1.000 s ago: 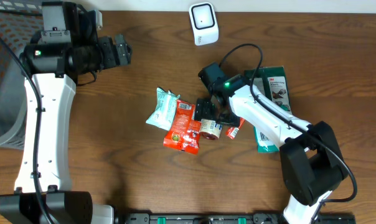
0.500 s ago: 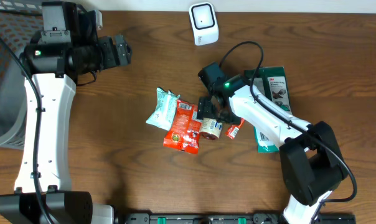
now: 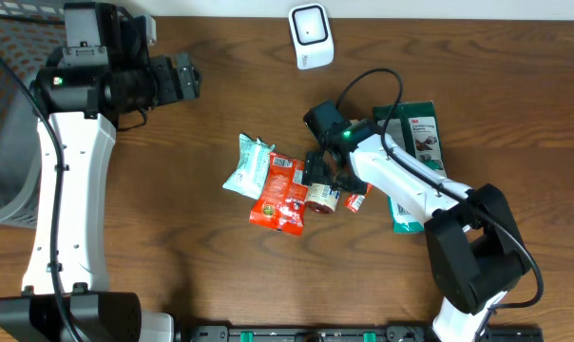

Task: Scan the item barcode
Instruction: 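Lower the right gripper over the green-lidded jar and grasp its lid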

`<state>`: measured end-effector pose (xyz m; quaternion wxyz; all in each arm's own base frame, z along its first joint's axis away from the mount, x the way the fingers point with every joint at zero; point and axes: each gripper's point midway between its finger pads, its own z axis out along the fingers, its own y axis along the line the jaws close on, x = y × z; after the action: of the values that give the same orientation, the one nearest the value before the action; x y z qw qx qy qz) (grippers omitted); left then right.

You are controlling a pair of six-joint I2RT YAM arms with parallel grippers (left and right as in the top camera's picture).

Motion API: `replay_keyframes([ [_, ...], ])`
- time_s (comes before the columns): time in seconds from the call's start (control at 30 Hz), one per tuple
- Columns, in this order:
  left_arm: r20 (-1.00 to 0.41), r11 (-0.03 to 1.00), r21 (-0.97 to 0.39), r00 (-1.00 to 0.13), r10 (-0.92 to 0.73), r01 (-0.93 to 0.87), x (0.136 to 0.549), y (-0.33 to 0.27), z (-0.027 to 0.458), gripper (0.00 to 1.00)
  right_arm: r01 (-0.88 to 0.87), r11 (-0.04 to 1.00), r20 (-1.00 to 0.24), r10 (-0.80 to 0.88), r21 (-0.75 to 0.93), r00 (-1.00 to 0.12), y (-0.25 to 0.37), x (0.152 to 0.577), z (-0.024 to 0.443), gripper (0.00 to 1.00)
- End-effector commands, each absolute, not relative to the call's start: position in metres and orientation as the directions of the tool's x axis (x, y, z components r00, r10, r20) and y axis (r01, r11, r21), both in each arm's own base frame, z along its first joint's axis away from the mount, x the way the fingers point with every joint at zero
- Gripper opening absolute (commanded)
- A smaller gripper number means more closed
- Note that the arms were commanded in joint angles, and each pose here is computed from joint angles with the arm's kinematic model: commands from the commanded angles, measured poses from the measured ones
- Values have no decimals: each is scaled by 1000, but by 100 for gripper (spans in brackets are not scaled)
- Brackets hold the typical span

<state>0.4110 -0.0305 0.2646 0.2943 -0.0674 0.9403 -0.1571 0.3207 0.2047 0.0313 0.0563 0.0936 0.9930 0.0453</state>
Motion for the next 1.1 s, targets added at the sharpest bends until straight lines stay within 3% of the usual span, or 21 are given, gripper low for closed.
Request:
replay_keyframes([
  [0.0, -535, 941, -339, -818, -210, -19, 412, -32, 267, 97, 212, 974, -101, 219, 78, -970, 201, 317, 24, 84],
  [0.23, -535, 941, -339, -818, -210, -19, 412, -32, 267, 97, 213, 968, -77, 224, 130, -972, 210, 311, 13, 81],
  [0.53, -535, 941, -339, -818, -210, -19, 412, -32, 267, 97, 208, 968, -83, 221, 141, -972, 212, 313, 13, 70],
  [1.07, -535, 941, -339, -818, -210, -19, 412, -32, 267, 97, -32, 992, -101, -20, 122, -995, 204, 315, 14, 76],
])
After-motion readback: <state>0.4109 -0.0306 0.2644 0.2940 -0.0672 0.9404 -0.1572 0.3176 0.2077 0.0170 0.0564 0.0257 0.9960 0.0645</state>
